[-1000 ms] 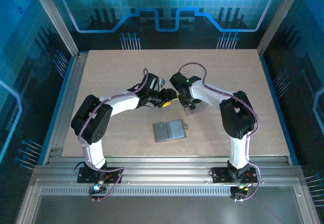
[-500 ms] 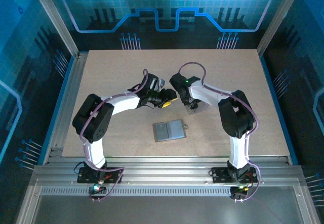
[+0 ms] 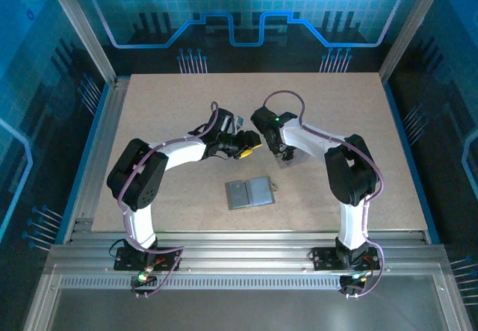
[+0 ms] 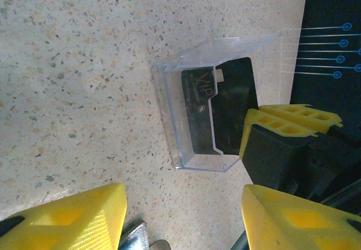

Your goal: Put the credit cards into the card holder

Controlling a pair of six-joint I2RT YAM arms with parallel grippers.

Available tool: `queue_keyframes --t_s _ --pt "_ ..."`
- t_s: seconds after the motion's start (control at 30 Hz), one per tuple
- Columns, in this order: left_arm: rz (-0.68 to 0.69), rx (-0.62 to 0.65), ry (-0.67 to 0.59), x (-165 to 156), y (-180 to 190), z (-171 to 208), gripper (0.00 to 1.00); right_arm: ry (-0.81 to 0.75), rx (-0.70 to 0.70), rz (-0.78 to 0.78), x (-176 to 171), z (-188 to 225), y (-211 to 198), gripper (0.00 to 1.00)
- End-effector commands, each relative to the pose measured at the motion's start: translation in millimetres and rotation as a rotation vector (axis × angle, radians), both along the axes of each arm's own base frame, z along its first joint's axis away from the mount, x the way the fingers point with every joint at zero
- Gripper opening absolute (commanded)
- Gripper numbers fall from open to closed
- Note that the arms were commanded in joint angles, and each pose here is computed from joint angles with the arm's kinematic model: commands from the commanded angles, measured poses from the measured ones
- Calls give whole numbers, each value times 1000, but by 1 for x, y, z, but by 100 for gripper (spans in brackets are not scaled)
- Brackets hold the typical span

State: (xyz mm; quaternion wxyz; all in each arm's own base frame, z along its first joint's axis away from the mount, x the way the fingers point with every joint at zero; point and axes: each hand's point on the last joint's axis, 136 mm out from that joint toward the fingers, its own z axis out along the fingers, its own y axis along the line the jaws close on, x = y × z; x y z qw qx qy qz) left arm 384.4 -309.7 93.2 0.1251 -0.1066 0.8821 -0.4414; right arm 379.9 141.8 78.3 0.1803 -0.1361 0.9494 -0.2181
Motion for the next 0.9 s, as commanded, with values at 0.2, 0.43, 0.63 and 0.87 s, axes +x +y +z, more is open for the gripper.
queue_keyframes --t_s 0.2,0.43,0.63,0.87 --pt "-6 -18 3 -3 3 5 58 -15 17 7 -2 25 0 10" --pt "-14 -19 -2 -6 6 8 58 3 95 29 -7 35 9 5" --pt "-42 8 -35 -21 15 21 59 -31 200 45 -12 62 19 0" --pt "-51 178 -44 -70 52 18 64 -123 505 120 -40 105 48 0"
